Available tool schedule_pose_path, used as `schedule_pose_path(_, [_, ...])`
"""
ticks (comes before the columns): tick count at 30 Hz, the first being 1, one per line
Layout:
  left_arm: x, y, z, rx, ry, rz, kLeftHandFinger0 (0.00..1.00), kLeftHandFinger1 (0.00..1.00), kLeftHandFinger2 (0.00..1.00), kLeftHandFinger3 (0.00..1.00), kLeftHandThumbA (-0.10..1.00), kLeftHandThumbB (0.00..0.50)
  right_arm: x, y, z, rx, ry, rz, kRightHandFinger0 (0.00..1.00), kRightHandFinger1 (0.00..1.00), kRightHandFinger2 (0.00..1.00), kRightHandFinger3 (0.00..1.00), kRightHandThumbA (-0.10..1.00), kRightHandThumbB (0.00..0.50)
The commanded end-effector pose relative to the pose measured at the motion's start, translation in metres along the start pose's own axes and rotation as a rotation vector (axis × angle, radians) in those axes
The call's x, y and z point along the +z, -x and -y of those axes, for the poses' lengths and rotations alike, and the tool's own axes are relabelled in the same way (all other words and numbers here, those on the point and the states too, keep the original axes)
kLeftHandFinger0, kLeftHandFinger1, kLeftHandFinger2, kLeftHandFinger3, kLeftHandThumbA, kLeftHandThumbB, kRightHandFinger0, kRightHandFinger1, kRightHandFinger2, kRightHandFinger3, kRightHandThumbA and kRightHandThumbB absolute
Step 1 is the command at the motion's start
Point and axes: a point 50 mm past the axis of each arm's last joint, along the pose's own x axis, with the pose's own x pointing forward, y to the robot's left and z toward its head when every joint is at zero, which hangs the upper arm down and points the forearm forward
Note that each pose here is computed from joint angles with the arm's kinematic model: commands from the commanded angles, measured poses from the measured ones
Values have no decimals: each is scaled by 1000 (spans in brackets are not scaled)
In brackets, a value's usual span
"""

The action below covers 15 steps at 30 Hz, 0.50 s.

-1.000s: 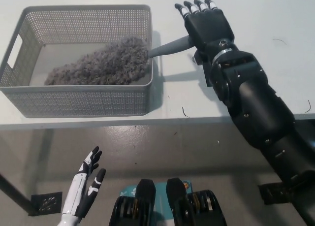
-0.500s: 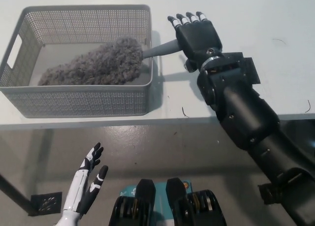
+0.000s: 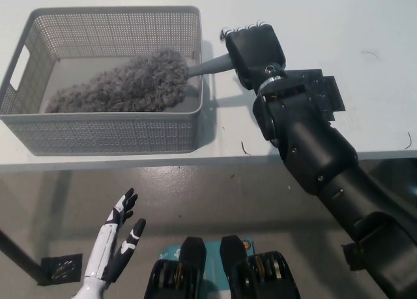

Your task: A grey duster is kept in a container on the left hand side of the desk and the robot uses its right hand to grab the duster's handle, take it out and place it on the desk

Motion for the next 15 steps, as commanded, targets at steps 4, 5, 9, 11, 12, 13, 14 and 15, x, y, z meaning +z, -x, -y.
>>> schedule_pose_path(4, [14, -15, -3, -29, -40, 85, 1000, 1000, 1000, 1000, 926, 8, 9, -20, 55, -473, -56, 109, 0, 82, 400, 480, 110, 103])
schedule_pose_path(5, [13, -15, -3, -28, -40, 87, 1000, 1000, 1000, 1000, 926, 9, 7, -20, 54, -473, -67, 110, 0, 78, 399, 490, 118, 104])
schedule_pose_path(9, [14, -18, -4, -35, -42, 81, 1000, 1000, 1000, 1000, 951, 23, -1, -19, 51, -467, -148, 82, 0, 102, 422, 484, 173, 127])
schedule_pose_path(11, [14, -18, -4, -36, -40, 80, 1000, 1000, 1000, 1000, 943, 21, -4, -19, 50, -466, -207, 66, 0, 87, 390, 411, 231, 132])
schedule_pose_path(12, [14, -18, -4, -35, -40, 77, 1000, 1000, 1000, 1000, 943, 26, -6, -19, 50, -465, -259, 53, 0, 75, 361, 380, 260, 131])
schedule_pose_path(13, [14, -18, -4, -34, -40, 76, 1000, 1000, 1000, 1000, 944, 27, -7, -19, 50, -464, -283, 48, 0, 57, 328, 346, 281, 130])
schedule_pose_path(14, [14, -18, -3, -35, -40, 72, 1000, 1000, 1000, 1000, 945, 25, -10, -19, 49, -462, -329, 35, 0, 17, 262, 278, 369, 113])
schedule_pose_path(15, [14, -18, -3, -35, -38, 76, 1000, 1000, 1000, 1000, 938, 7, -13, -19, 49, -462, -410, 27, 0, 1, 223, 253, 488, 92])
